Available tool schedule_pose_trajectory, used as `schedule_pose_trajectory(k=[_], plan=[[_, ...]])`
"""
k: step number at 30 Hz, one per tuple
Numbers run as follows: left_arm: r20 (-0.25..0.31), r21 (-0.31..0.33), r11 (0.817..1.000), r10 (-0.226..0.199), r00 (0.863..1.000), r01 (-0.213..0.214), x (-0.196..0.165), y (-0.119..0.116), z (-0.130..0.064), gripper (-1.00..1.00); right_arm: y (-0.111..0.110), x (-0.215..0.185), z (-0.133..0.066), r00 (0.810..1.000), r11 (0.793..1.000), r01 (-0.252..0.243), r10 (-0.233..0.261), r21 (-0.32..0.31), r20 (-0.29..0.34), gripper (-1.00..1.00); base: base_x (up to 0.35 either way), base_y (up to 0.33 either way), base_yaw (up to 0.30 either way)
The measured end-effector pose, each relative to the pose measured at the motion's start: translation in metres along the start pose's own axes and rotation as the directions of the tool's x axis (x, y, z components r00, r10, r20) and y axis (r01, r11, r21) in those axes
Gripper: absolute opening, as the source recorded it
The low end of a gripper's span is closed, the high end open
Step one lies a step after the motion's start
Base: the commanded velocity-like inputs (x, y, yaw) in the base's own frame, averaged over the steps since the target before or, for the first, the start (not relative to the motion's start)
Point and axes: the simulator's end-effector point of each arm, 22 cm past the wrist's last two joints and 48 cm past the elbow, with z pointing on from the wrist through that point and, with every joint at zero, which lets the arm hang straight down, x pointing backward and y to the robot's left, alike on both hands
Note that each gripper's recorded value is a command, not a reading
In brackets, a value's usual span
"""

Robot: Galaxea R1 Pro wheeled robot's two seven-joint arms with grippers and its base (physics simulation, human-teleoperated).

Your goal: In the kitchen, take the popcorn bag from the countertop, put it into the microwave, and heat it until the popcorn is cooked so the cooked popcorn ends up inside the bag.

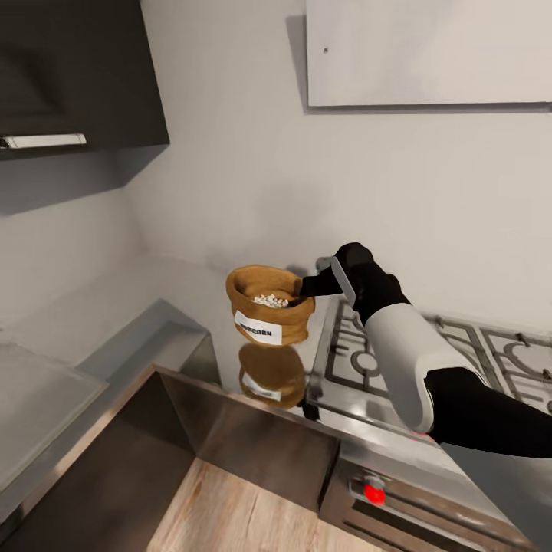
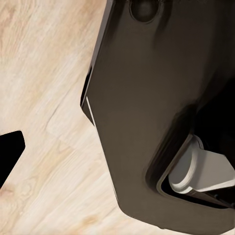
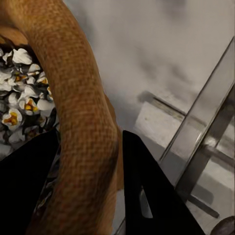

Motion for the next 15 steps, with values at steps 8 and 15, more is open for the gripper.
schedule_pose_trajectory(k=[8, 15], plan=[[0.014, 0.004, 1.000, 0.007, 1.000, -0.007, -0.005, -0.001, 0.000, 1.00, 0.001, -0.005, -0.009, 1.000, 1.000, 0.005, -0.005, 0.005, 0.012, -1.00, -0.119, 0.000, 0.000], [0.024, 0.007, 1.000, 0.008, 1.000, -0.008, -0.009, -0.002, 0.000, 1.00, 0.002, -0.009, -0.016, 1.000, 1.000, 0.008, -0.009, 0.007, 0.023, -1.00, -0.001, 0.000, 0.000]])
